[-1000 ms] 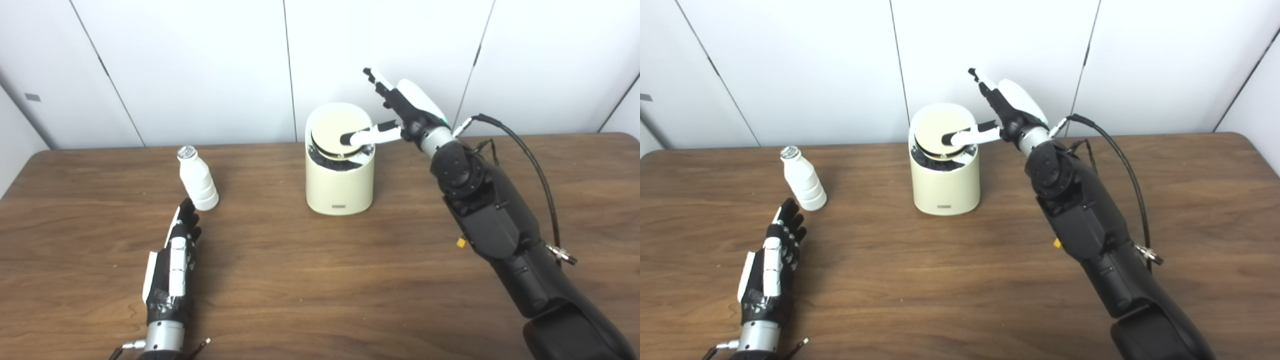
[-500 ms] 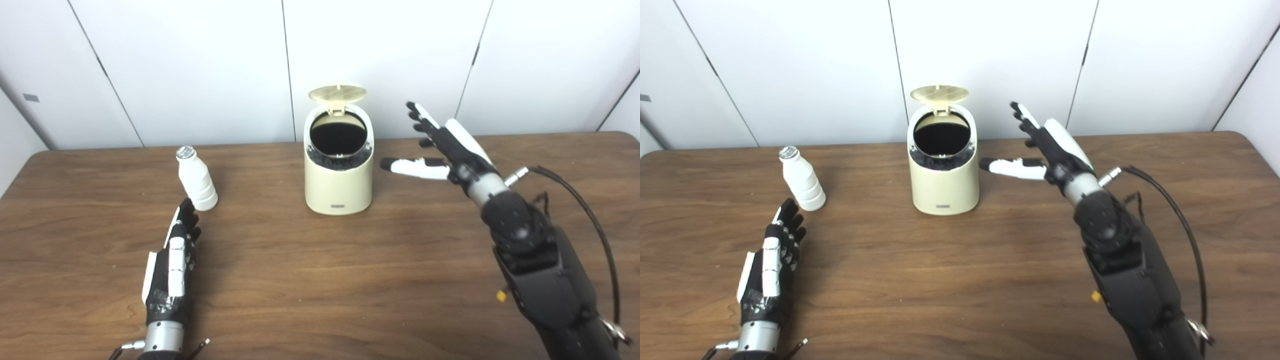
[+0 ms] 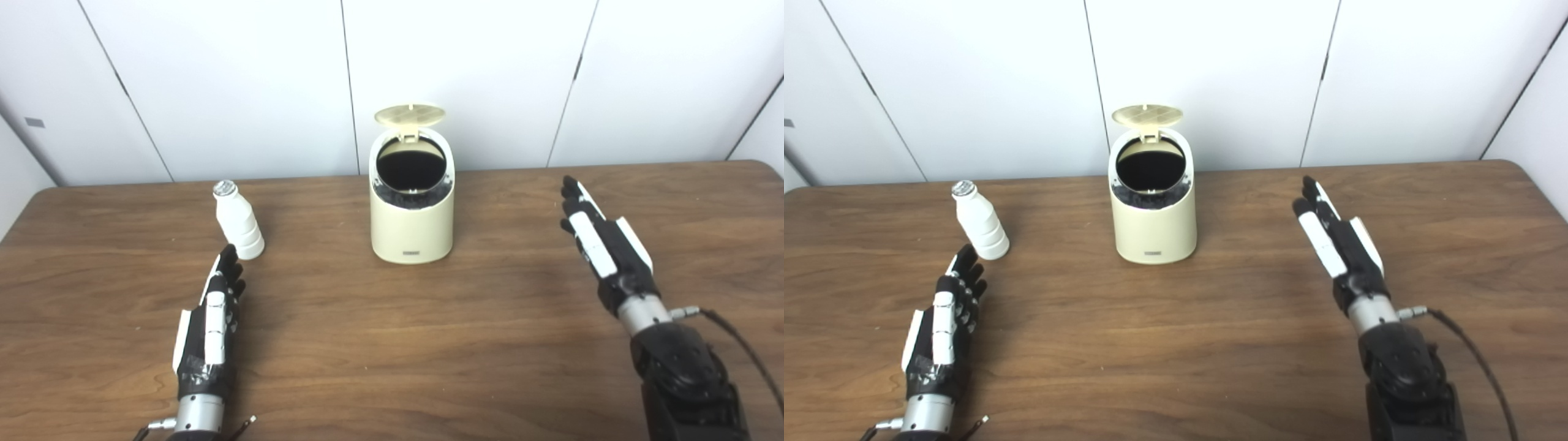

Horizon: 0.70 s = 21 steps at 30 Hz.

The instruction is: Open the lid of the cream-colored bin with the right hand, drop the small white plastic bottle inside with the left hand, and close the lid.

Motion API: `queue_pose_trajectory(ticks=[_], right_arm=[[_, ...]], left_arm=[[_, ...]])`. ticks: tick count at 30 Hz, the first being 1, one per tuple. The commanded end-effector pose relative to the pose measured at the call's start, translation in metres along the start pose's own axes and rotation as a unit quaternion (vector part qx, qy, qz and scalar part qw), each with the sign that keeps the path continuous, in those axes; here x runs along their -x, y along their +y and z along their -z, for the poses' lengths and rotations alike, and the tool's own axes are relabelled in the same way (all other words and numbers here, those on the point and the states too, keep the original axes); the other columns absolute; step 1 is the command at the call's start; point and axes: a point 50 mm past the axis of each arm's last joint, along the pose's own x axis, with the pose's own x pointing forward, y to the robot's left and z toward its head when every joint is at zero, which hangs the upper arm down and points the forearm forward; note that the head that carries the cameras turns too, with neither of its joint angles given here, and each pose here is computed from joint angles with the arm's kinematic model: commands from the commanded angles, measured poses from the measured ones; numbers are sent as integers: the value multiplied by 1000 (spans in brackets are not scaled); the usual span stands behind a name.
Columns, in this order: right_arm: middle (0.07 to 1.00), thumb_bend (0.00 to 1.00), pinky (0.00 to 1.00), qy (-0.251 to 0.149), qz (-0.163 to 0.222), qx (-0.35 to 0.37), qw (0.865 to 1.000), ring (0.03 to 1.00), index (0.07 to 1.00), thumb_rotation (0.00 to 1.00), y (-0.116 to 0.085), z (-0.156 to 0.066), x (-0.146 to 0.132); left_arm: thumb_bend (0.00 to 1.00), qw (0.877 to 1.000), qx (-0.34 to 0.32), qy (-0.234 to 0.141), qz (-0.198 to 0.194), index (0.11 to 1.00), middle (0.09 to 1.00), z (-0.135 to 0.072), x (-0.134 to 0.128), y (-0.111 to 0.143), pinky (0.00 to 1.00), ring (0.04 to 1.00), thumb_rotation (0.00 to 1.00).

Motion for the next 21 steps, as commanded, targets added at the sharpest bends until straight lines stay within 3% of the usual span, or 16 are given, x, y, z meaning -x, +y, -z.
queue_pose_trajectory(ticks=[1, 6, 14, 21], right_arm=[[1000, 689, 1000, -60, 10, -23, 998, 1000, 983, 916, -5, -11, -3], [1000, 707, 1000, -69, 15, -47, 996, 1000, 977, 995, -3, 7, 10], [990, 715, 1000, -76, 31, -70, 994, 1000, 973, 1000, 10, 18, 23], [994, 703, 1000, -80, 43, -78, 993, 1000, 988, 1000, 4, 32, 25]], left_arm=[[511, 1000, -1, 5, 2, 997, 1000, 3, 0, 5, 1000, 1000, 969], [526, 1000, -7, 9, 0, 998, 1000, 2, 0, 6, 1000, 1000, 972], [534, 1000, -5, 7, -3, 996, 1000, 2, 0, 7, 1000, 1000, 965], [557, 1000, -6, 6, -1, 992, 1000, 3, 1, 6, 1000, 1000, 954]])
